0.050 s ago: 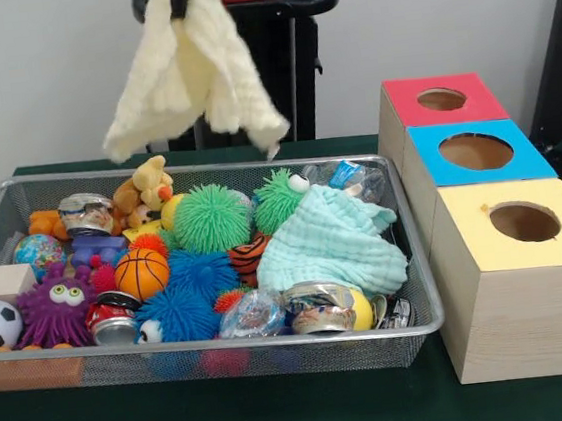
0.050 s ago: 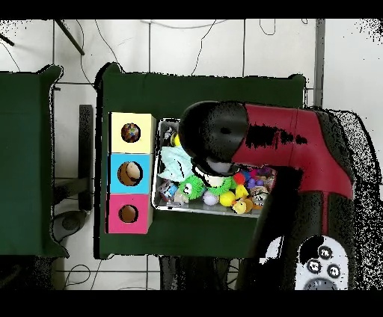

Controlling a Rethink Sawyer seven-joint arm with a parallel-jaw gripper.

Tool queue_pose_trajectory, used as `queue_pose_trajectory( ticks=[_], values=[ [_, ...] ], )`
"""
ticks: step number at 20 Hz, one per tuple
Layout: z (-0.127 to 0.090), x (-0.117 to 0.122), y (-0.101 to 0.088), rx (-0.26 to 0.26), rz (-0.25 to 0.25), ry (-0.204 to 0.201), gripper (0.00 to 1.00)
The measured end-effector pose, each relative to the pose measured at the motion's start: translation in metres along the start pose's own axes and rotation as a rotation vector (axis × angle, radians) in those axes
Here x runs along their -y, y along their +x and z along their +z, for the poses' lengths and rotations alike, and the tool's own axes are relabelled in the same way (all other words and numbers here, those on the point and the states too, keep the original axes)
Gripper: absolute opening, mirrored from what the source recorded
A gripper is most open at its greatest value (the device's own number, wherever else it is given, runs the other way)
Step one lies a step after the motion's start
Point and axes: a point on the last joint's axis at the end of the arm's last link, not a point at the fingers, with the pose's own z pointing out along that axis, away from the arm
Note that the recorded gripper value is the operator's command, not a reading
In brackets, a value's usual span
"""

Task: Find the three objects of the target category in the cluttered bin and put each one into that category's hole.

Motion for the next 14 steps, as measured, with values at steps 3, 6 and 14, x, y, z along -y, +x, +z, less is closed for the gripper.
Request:
queue_pose_trajectory(
  ticks=[3,6,14],
  values=[
    [-0.021,0.006,0.005,-0.026,0.012,0.007,0.00],
    [-0.027,0.010,0.002,0.007,0.020,-0.003,0.00],
    [0.003,0.012,-0.039,0.279,0.032,-0.088,0.00]
  ],
)
